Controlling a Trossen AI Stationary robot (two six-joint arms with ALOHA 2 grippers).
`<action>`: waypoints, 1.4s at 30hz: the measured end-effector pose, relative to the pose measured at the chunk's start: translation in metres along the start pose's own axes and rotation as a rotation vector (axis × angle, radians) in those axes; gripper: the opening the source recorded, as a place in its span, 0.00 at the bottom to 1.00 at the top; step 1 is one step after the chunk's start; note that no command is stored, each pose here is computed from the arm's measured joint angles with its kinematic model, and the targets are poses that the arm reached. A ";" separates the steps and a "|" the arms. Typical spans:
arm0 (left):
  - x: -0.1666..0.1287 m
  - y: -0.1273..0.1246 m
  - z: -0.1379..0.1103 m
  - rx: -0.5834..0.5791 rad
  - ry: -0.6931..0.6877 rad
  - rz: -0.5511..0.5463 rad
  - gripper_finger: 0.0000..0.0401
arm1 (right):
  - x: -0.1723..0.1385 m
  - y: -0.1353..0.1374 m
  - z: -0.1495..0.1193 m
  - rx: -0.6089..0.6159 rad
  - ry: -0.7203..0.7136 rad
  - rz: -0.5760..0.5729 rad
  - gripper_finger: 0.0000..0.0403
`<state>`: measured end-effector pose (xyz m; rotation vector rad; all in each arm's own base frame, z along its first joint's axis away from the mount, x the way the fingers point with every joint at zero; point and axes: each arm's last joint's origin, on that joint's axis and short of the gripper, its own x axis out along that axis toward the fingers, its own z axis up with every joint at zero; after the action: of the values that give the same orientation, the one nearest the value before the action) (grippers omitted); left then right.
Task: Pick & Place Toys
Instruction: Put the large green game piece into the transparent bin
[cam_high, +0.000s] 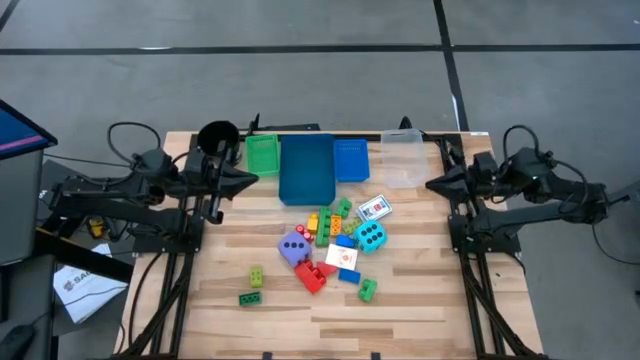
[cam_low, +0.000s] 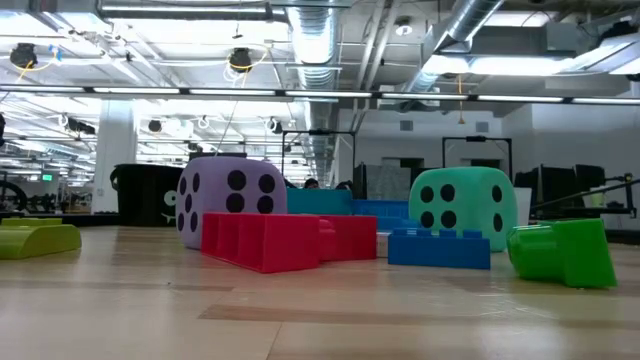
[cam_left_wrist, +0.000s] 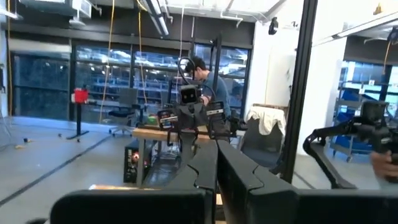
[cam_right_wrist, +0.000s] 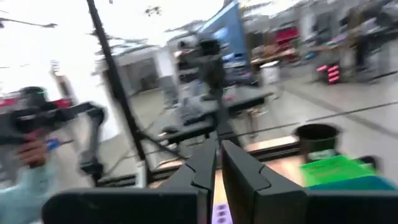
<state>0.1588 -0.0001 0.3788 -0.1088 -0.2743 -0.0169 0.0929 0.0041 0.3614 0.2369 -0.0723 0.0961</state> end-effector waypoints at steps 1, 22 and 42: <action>0.000 0.000 -0.001 -0.009 0.005 0.000 0.00 | 0.002 0.000 -0.002 -0.003 0.020 0.015 0.06; 0.000 0.000 -0.004 -0.023 0.039 0.005 0.00 | 0.064 -0.012 -0.034 -0.066 0.254 -0.147 0.01; 0.000 0.001 -0.006 -0.030 0.066 0.009 0.00 | 0.036 0.001 -0.018 -0.025 0.279 -0.072 0.05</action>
<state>0.1603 -0.0001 0.3727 -0.1389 -0.2076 -0.0156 0.1298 0.0125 0.3472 0.1992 0.2125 0.0559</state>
